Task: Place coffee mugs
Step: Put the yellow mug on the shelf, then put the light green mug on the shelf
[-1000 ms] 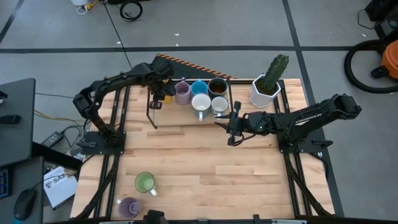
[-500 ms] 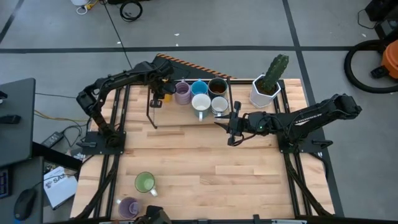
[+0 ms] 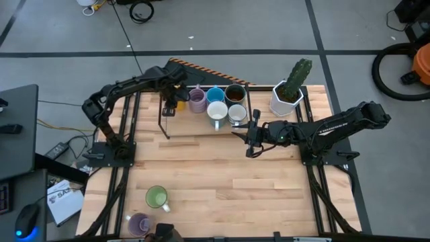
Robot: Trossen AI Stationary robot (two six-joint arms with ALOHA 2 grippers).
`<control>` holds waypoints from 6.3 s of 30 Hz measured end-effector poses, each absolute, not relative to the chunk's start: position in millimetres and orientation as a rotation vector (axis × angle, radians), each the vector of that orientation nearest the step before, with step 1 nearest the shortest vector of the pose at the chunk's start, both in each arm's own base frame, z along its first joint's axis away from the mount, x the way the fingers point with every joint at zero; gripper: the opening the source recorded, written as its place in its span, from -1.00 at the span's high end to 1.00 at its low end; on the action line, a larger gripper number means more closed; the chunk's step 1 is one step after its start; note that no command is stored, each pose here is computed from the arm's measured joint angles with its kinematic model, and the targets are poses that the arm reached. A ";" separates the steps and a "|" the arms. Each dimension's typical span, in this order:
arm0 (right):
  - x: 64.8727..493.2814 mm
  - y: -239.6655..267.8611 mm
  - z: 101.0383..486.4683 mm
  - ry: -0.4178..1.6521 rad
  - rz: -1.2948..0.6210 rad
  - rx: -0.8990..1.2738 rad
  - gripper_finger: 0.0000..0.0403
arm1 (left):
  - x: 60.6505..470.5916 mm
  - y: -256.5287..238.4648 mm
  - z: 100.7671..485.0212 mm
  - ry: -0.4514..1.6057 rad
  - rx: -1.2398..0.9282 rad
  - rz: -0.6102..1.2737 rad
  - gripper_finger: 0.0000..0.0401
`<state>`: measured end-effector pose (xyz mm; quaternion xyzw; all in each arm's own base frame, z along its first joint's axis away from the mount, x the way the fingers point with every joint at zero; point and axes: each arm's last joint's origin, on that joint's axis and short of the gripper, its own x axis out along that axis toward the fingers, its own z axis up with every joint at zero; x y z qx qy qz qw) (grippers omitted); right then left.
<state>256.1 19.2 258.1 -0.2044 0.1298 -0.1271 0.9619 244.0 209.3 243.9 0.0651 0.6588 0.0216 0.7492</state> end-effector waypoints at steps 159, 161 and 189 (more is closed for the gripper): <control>255.3 34.9 257.3 0.230 -0.124 -0.247 0.48 | 271.3 87.7 280.5 1.039 0.251 0.296 0.86; 255.3 34.9 257.5 0.228 -0.125 -0.246 0.48 | 271.3 97.1 278.8 1.036 0.240 0.310 0.86; 255.4 33.9 257.5 0.230 -0.130 -0.265 0.48 | 306.3 148.1 273.6 1.242 0.023 0.301 0.88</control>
